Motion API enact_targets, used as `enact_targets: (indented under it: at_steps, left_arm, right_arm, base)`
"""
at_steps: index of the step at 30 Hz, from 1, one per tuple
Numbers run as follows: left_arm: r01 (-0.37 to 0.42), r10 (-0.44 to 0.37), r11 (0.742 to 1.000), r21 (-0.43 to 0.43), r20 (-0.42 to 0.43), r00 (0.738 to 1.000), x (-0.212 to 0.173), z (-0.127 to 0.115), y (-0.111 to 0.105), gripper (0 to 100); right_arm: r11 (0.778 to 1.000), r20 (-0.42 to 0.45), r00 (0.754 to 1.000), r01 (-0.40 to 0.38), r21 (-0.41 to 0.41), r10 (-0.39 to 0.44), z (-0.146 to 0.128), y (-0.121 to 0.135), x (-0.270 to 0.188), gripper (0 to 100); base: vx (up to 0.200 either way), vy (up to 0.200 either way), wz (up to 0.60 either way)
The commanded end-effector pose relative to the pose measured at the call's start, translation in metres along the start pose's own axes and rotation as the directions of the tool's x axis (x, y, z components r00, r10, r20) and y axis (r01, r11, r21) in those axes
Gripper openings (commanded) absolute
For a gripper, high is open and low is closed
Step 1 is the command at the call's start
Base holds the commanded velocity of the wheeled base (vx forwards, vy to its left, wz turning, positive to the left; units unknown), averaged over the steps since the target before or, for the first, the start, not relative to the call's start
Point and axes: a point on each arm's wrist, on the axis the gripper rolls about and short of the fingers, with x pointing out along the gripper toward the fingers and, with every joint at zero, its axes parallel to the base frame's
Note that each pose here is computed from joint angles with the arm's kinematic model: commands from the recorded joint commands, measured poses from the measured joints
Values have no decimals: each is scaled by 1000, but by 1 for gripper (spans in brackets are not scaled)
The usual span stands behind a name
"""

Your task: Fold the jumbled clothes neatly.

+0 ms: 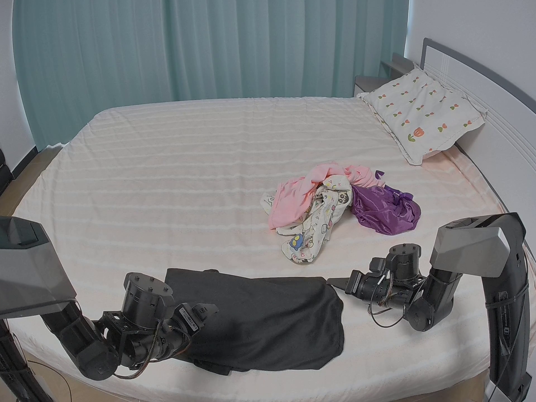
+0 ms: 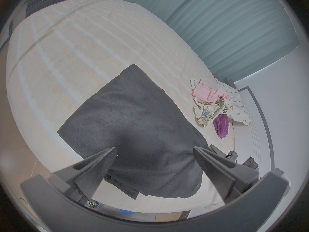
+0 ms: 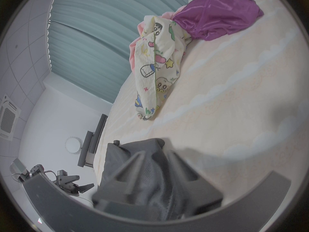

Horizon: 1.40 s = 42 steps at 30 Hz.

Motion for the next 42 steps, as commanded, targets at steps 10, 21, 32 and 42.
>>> enact_targets:
  at_steps: [10,21,32,42]
  left_arm:
    - [102,-106,994,42,98,990,-40,19,-7,100]
    - [214,-329,927,307,397,857,-164,37,9,100]
    - [95,-308,933,348,630,713,-245,17,59,100]
    - [-113,-200,935,337,760,618,-267,-8,102,100]
  right_arm:
    - [999,237,971,39,-36,-29,41,47,-65,100]
    - [972,441,897,73,-222,34,6,114,-217,100]
    - [919,674,737,232,-320,48,-31,132,-308,100]
    - [862,677,736,353,-364,-16,-88,112,-363,100]
  base:
    - [0,0,0]
    - [0,0,0]
    - [0,0,0]
    - [0,0,0]
